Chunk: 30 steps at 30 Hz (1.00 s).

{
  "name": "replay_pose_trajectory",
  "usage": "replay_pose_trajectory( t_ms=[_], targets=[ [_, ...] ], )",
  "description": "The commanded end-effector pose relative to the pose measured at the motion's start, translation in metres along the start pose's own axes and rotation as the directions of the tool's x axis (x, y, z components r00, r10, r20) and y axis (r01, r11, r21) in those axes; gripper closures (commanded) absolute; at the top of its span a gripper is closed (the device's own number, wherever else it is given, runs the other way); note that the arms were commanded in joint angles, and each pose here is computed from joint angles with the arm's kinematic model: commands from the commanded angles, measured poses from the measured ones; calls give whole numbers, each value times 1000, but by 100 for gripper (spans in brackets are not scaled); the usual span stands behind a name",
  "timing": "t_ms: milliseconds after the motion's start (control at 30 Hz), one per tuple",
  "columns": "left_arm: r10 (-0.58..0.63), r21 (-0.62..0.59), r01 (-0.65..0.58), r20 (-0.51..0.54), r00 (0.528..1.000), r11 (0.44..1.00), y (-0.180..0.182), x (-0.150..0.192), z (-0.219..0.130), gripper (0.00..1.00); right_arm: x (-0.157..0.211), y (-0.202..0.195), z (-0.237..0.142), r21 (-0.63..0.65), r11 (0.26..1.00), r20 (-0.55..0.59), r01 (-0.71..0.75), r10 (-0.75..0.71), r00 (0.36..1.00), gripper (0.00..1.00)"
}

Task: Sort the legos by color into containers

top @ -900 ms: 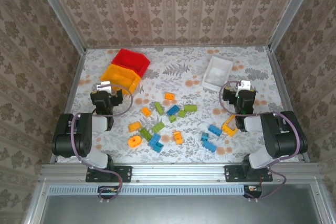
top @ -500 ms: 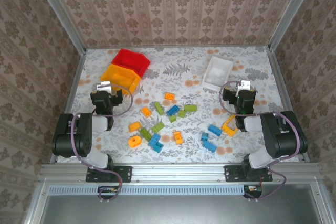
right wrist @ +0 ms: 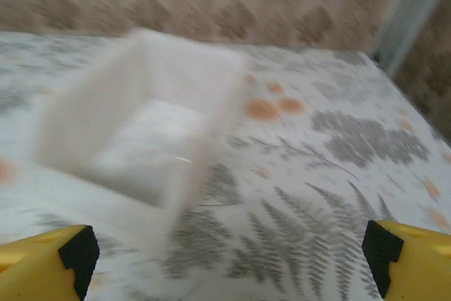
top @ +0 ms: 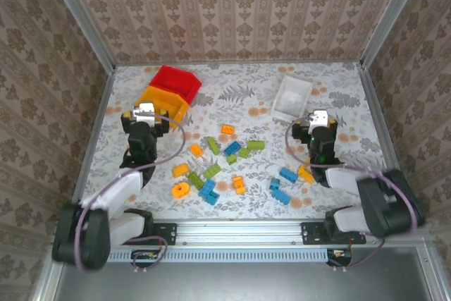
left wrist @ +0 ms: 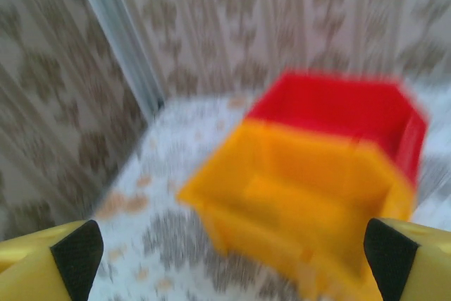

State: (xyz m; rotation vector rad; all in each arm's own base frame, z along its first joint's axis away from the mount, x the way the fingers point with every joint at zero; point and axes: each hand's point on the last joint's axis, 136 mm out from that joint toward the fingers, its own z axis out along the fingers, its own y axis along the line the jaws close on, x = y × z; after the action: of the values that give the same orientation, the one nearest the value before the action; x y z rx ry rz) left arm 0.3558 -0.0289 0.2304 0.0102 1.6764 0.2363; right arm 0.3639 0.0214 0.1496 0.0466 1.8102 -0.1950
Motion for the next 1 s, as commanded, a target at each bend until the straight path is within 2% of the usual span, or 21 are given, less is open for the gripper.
replay_pose_trajectory(
  t_ms=[0, 33, 100, 167, 200, 233, 267, 333, 433, 633, 733, 867, 967],
  targets=[
    [-90, -176, 83, -35, 995, 981, 39, -50, -28, 0, -97, -29, -32, 93, 980, 77, -173, 166, 983, 0],
    [-234, -217, 204, -120, 965, 954, 49, -48, -38, 0, -112, -42, -41, 125, 944, 54, -304, 300, 952, 0],
    [-472, -261, 412, -233, 851, 873, 56, -43, -55, 0, -112, -56, -53, 189, 846, -25, -498, 511, 859, 1],
    [-560, -86, 565, -322, 764, 821, 32, -37, -38, 0, -111, -42, -46, 83, 835, -120, -544, 550, 827, 0],
    [-627, -128, 632, -375, 683, 764, 36, -24, -34, 0, -108, -36, -44, 77, 828, -176, -555, 560, 810, 1],
    [-663, -215, 642, -424, 618, 736, 42, -8, -30, 0, -105, -34, -43, 106, 833, -229, -543, 552, 802, 4],
    [-670, -271, 627, -463, 580, 731, 46, 2, -28, 1, -101, -32, -40, 128, 839, -269, -529, 543, 796, 6],
    [-659, -362, 568, -568, 494, 739, 48, 24, -14, 8, -98, -25, -34, 136, 854, -349, -502, 515, 783, 11],
    [-634, -387, 533, -647, 424, 752, 42, 36, 12, 9, -104, -12, -24, 88, 877, -408, -473, 465, 786, 11],
    [-620, -410, 515, -704, 346, 753, 27, 63, 57, 12, -88, 3, -8, 58, 892, -533, -449, 408, 742, 10],
    [-609, -424, 494, -731, 309, 759, 22, 77, 69, 14, -79, 5, -4, 63, 892, -560, -447, 403, 724, 10],
    [-583, -403, 494, -758, 291, 770, 9, 88, 81, 17, -74, 6, 0, 63, 893, -577, -445, 396, 714, 10],
    [-566, -415, 467, -786, 248, 781, 1, 104, 82, 23, -72, 2, 3, 79, 896, -582, -437, 397, 710, 11]
  ],
)
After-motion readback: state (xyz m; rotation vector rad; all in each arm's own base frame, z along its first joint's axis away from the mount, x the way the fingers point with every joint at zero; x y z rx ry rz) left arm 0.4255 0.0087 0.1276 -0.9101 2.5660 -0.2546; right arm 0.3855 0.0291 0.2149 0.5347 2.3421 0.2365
